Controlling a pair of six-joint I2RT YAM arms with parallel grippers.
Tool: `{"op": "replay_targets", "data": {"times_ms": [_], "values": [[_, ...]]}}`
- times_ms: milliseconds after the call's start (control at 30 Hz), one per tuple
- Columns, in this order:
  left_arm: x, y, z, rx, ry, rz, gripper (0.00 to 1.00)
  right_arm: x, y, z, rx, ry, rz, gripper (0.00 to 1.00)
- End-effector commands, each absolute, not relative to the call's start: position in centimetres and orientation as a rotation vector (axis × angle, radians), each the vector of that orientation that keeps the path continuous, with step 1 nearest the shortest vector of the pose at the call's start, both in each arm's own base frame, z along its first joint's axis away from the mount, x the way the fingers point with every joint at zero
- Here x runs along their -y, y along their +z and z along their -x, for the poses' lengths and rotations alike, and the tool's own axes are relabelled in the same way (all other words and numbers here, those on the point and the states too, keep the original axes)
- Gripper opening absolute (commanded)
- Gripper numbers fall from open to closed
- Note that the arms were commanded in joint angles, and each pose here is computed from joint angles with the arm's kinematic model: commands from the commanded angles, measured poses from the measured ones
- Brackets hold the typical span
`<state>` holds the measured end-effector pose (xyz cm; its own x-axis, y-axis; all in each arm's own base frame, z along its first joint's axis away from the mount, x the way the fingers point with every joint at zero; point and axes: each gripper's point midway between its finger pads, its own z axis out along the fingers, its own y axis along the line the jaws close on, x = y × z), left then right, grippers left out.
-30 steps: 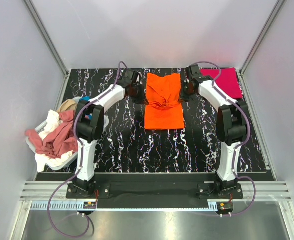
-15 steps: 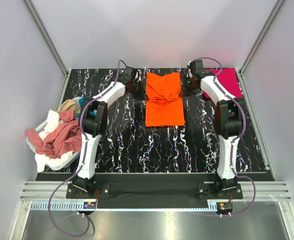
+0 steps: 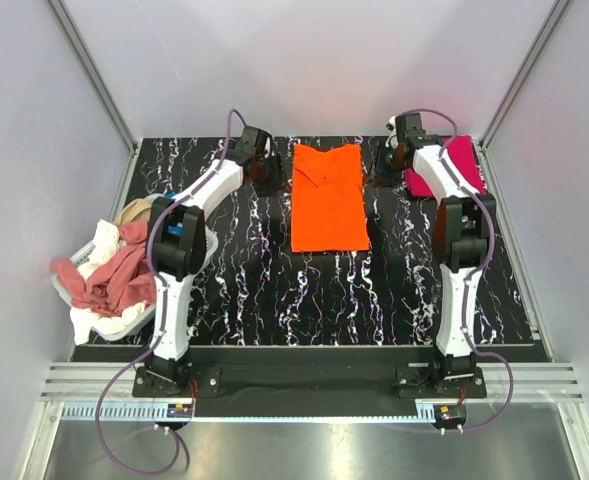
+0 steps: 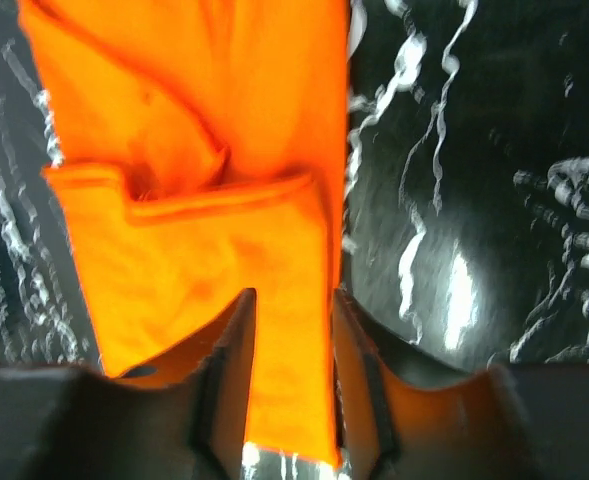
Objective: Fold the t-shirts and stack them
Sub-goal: Fold the tshirt
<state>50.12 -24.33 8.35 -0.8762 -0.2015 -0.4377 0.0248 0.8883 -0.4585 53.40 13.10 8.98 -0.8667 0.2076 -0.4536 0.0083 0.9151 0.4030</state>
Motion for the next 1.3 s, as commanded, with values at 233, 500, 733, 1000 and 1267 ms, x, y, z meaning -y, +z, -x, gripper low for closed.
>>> {"op": "replay_targets", "data": {"times_ms": [233,500,733,1000,1267], "values": [[29.2,9.6,-46.3,-2.561,-0.794,-0.078,0.45,-16.5,10.1,-47.1,-2.603,0.772,-0.136,0.26],[28.7,5.5,-41.6,-2.672,-0.754,-0.084,0.44,-16.0,6.0,-40.9,-2.704,0.753,-0.215,0.28],[26.8,4.0,-39.2,-2.706,-0.669,-0.049,0.44,-14.3,4.4,-37.2,-2.693,0.598,-0.225,0.17],[26.6,8.8,-37.2,-2.628,-0.728,-0.063,0.48,-15.1,7.8,-35.9,-2.618,0.701,-0.237,0.28],[32.4,11.4,-34.4,-2.553,-1.027,-0.208,0.43,-19.0,8.8,-36.1,-2.588,0.928,-0.184,0.11]]}}
